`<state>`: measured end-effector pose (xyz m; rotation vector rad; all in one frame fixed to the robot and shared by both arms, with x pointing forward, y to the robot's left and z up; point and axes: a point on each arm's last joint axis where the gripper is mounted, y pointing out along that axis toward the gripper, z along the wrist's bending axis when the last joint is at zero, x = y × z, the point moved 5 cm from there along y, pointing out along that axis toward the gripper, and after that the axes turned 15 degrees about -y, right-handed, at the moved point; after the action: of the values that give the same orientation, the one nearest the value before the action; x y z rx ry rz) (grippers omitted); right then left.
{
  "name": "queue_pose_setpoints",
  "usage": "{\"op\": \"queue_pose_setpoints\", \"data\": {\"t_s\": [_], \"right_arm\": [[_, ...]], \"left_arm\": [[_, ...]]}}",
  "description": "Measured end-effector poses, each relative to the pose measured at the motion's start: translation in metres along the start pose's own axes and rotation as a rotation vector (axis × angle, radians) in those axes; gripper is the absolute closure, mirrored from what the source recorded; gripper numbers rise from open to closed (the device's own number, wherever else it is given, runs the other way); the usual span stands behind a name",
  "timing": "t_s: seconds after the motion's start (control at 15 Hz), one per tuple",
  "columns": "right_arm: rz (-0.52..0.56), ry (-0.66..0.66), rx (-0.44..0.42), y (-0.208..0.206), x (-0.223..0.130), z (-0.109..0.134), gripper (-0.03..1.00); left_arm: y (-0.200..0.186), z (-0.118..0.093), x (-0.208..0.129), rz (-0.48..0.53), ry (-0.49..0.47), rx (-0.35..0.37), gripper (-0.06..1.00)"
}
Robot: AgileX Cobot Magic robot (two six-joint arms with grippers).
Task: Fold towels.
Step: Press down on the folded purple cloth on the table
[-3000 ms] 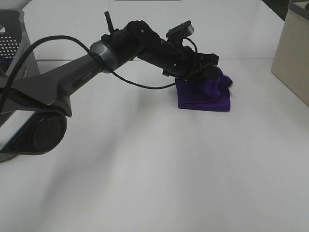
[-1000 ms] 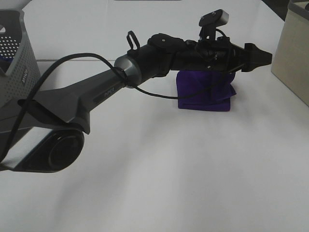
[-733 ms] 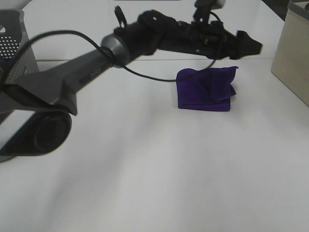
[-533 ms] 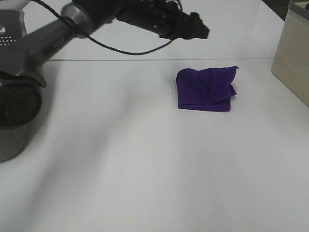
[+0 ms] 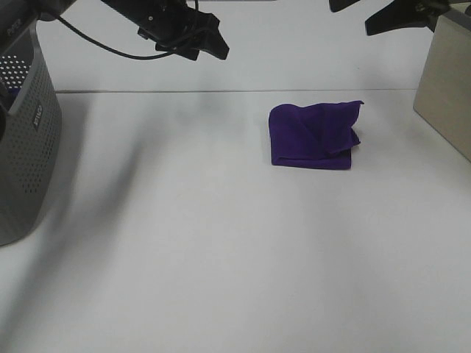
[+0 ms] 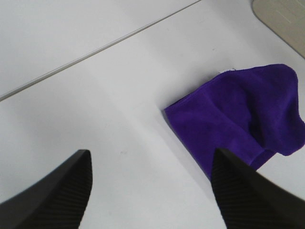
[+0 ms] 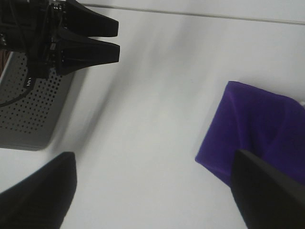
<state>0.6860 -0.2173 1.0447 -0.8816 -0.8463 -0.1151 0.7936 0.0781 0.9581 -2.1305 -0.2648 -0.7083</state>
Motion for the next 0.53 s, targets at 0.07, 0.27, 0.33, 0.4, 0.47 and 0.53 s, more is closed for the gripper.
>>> {"op": "queue_pose_setpoints", "data": {"t_s": [0.07, 0.27, 0.33, 0.4, 0.47, 0.53], "right_arm": [[-0.009, 0.006, 0.045, 0.021, -0.006, -0.011, 0.16], [0.008, 0.029, 0.127, 0.068, -0.032, -0.036, 0.16], [0.027, 0.042, 0.141, 0.083, -0.044, -0.045, 0.17], [0.049, 0.055, 0.157, 0.101, -0.058, -0.056, 0.18], [0.056, 0.062, 0.161, 0.109, -0.062, -0.062, 0.19], [0.059, 0.068, 0.164, 0.117, -0.065, -0.068, 0.19]], "left_arm": [[-0.003, 0.007, 0.001, 0.001, -0.007, 0.009, 0.29], [-0.007, 0.016, 0.003, -0.006, -0.016, 0.026, 0.29], [-0.007, 0.018, 0.003, -0.01, -0.01, 0.038, 0.29], [-0.007, 0.019, 0.005, -0.022, -0.006, 0.048, 0.29], [-0.007, 0.019, 0.005, -0.023, -0.007, 0.048, 0.29], [-0.007, 0.019, 0.005, -0.023, -0.006, 0.049, 0.29]]}}
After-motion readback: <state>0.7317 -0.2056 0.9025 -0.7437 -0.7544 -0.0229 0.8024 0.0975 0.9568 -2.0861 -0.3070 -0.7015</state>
